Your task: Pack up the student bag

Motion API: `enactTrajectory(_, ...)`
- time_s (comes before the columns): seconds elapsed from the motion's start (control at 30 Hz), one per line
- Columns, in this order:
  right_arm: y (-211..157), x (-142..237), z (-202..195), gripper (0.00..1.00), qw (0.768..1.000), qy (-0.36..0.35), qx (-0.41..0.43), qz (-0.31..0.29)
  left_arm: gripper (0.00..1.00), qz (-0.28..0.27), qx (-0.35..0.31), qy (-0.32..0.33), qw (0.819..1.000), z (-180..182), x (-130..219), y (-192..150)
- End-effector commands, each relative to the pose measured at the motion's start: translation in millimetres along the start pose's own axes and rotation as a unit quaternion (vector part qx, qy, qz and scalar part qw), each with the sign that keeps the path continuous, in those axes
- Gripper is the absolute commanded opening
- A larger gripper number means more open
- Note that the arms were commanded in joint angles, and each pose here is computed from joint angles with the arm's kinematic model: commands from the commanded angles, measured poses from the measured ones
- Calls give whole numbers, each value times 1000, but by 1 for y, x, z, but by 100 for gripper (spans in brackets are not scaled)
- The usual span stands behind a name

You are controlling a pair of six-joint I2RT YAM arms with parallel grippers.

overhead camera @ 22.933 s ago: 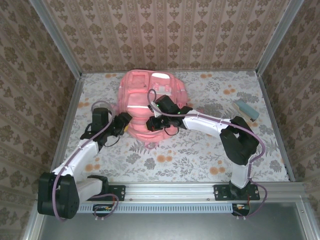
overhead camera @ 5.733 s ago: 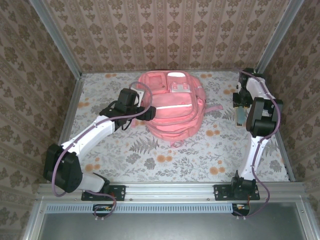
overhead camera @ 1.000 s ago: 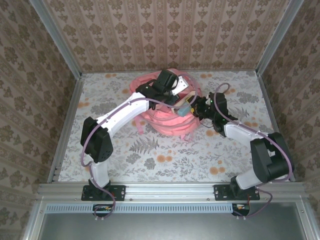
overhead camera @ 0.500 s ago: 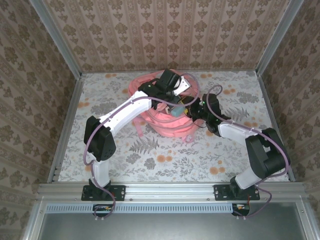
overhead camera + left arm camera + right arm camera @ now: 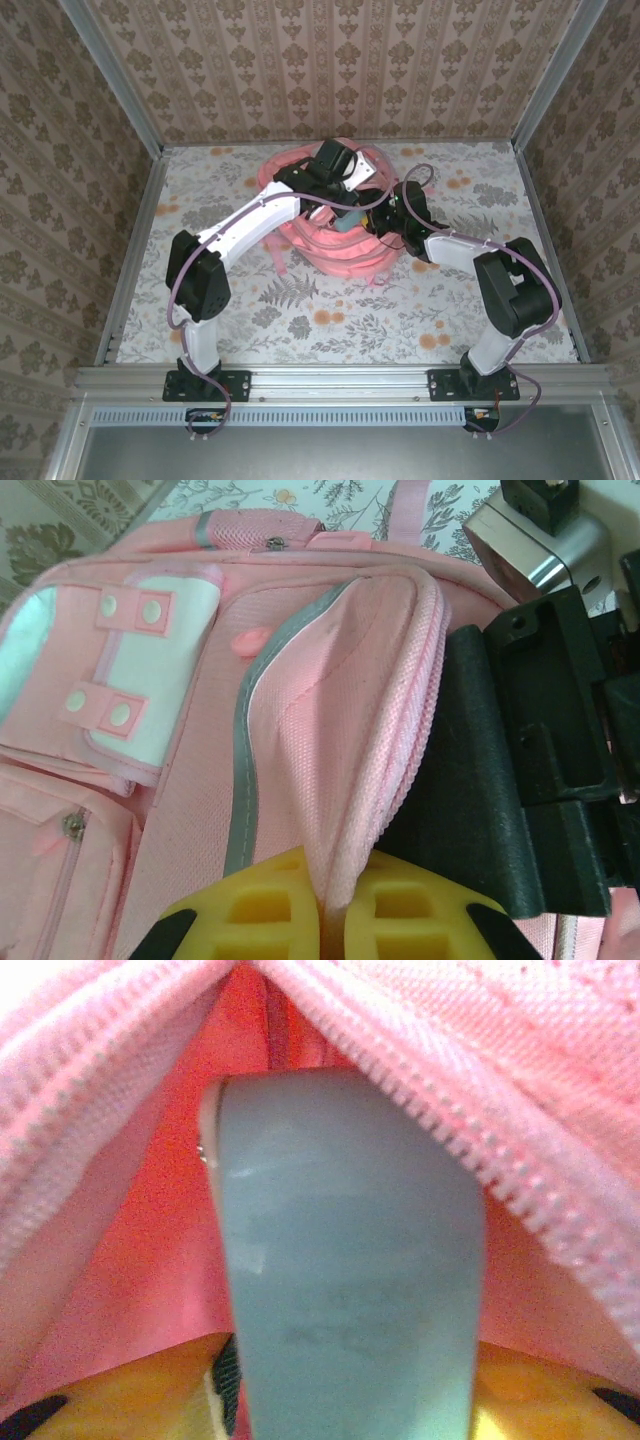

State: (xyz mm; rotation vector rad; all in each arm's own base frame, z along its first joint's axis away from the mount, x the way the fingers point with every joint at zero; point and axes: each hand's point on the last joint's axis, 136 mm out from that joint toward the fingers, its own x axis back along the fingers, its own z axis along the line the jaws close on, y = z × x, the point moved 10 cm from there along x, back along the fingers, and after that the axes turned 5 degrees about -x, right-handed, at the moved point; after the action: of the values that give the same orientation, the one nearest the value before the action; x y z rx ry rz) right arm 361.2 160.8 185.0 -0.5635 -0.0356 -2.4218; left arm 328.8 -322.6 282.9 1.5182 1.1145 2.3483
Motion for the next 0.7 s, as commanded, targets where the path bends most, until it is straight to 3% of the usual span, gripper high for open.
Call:
enactTrajectory(0.0, 0, 15, 3, 56, 999, -45, -6, -6, 0, -95, 25, -21, 995, 9, 39, 25)
enactTrajectory(0.3, -6, 35, -2, 56, 998, -68, 5, 5, 0, -99, 51, -51, 992, 17, 32, 18)
enactTrajectory(0.53, -3, 20, -7, 39, 998, -67, 6, 15, 0, -106, 49, -71, 991, 15, 34, 18)
enactTrajectory(0.67, 0, 9, 1, 30, 999, -20, 19, 21, 0, -112, 49, -88, 989, 12, 36, 17)
